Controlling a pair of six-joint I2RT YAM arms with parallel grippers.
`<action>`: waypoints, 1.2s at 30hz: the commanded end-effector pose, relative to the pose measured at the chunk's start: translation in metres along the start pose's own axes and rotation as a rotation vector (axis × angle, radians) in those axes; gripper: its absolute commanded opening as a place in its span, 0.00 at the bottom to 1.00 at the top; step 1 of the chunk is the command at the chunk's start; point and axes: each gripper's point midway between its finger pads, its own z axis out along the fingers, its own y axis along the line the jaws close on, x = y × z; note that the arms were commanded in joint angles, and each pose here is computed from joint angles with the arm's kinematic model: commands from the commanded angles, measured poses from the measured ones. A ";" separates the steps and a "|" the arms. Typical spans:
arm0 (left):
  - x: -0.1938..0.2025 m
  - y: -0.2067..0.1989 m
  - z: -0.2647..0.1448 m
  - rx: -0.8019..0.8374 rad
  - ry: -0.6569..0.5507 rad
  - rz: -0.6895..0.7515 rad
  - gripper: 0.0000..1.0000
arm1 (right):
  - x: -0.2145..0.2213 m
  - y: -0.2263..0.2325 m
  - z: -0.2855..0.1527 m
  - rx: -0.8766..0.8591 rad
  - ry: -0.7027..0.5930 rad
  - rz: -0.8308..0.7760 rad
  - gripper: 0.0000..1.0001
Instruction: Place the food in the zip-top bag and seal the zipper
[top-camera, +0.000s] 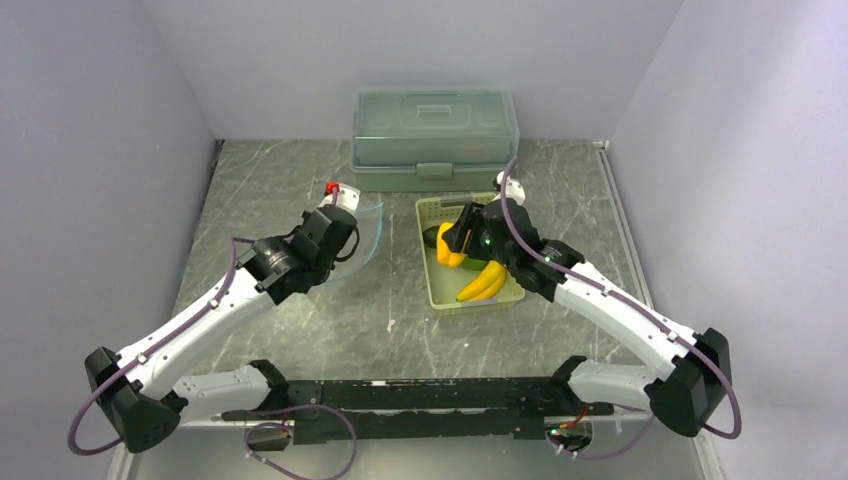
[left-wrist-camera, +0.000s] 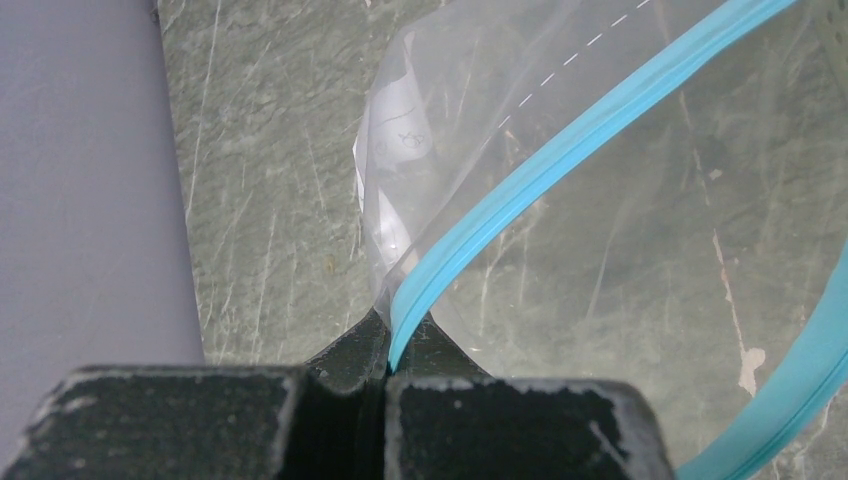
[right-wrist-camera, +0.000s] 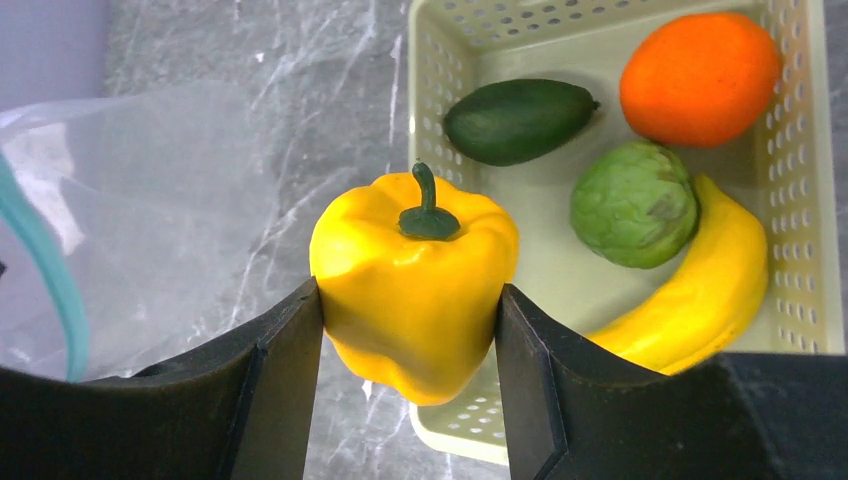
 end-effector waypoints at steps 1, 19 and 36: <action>-0.015 -0.001 -0.006 0.022 -0.051 -0.045 0.01 | -0.029 0.039 -0.018 -0.141 -0.075 0.018 0.25; -0.015 -0.005 -0.005 0.035 -0.047 -0.047 0.00 | -0.047 0.161 -0.075 -0.574 -0.154 0.111 0.25; -0.016 -0.007 -0.006 0.055 -0.051 -0.054 0.00 | -0.021 0.210 -0.056 -0.664 -0.071 0.174 0.24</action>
